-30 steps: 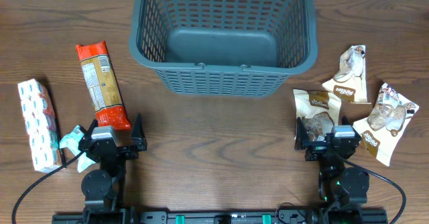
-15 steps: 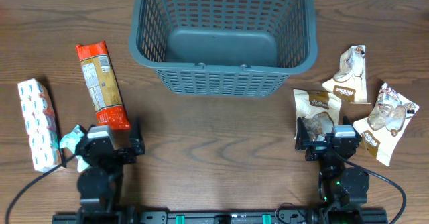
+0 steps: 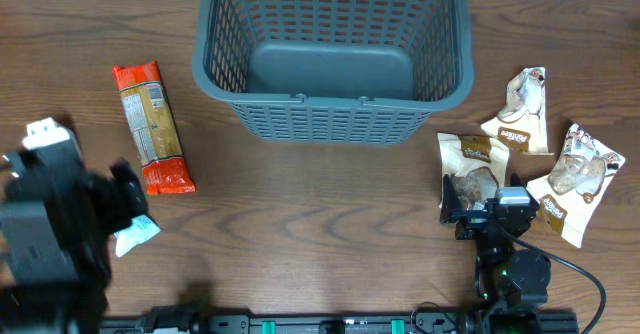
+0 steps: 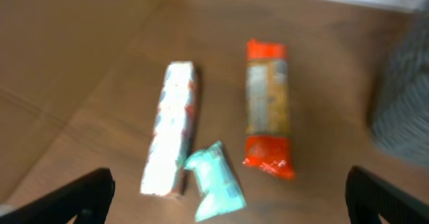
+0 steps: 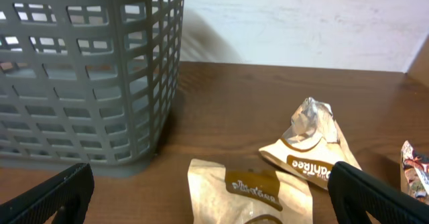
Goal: Pack container
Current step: 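Reach the left gripper to the white tissue pack strip and grasp it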
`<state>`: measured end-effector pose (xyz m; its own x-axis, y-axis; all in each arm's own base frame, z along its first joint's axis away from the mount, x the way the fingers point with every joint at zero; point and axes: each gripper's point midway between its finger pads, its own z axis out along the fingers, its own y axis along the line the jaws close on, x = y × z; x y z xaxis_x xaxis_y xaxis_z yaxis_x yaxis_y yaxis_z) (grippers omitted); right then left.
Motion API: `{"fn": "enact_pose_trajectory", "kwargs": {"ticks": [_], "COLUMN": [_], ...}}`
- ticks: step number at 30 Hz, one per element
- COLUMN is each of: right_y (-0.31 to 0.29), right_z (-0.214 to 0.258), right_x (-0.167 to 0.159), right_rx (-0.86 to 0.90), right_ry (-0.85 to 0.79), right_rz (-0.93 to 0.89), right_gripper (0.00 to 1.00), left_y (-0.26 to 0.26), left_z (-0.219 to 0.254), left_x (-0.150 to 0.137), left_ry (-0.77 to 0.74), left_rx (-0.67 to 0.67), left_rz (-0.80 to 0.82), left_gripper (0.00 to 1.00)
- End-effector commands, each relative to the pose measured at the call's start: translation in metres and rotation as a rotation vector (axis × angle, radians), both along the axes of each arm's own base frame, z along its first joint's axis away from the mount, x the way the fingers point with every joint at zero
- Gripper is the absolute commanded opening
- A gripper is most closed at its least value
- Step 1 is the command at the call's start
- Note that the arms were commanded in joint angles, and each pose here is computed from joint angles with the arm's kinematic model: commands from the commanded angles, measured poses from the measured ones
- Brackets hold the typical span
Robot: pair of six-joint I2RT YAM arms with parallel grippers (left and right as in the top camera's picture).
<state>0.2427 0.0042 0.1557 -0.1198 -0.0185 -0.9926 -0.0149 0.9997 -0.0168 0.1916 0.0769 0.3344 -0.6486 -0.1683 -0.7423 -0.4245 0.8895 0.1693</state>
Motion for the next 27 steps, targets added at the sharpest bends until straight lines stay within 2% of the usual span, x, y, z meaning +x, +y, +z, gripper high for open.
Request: {"fn": "enact_pose_trajectory", "kwargs": {"ticks": [1,5,9,14,16,20,24,27], "right_y": [0.002,0.002,0.002,0.002,0.002,0.002,0.002,0.002], "right_z": [-0.001,-0.001,-0.001,-0.003,-0.003,-0.003,-0.003,-0.003], "right_x": [0.0,0.0,0.0,0.0,0.0,0.0,0.0,0.0], "right_rx": [0.016,0.016,0.016,0.016,0.016,0.02,0.019,0.019], "right_ry": [-0.001,-0.001,0.001,0.008,0.008,0.008,0.008,0.008], "right_rz": [0.006,0.006,0.006,0.006,0.006,0.006,0.005,0.005], "right_gripper": [0.99,0.99,0.99,0.99,0.99,0.99,0.99,0.99], "left_y": [0.023,0.054,0.082,0.111,0.122,0.136,0.145,0.152], "left_z": [0.014,0.007,-0.014,-0.049,-0.058,-0.075,-0.084,-0.096], "left_x": [-0.002,-0.01,-0.006,0.023,0.032,0.054,0.087,0.099], "left_ry": [0.067,0.184,0.246,0.225,0.224,0.265,0.241,0.267], "left_rx": [-0.004,-0.033,-0.133,-0.372,-0.407,-0.401,-0.385,-0.364], "left_rz": [0.149,0.303,0.413,0.461,0.47,0.376,0.227,0.166], "left_gripper": [0.98,0.98,0.99,0.98,0.98,0.99,0.99,0.99]}}
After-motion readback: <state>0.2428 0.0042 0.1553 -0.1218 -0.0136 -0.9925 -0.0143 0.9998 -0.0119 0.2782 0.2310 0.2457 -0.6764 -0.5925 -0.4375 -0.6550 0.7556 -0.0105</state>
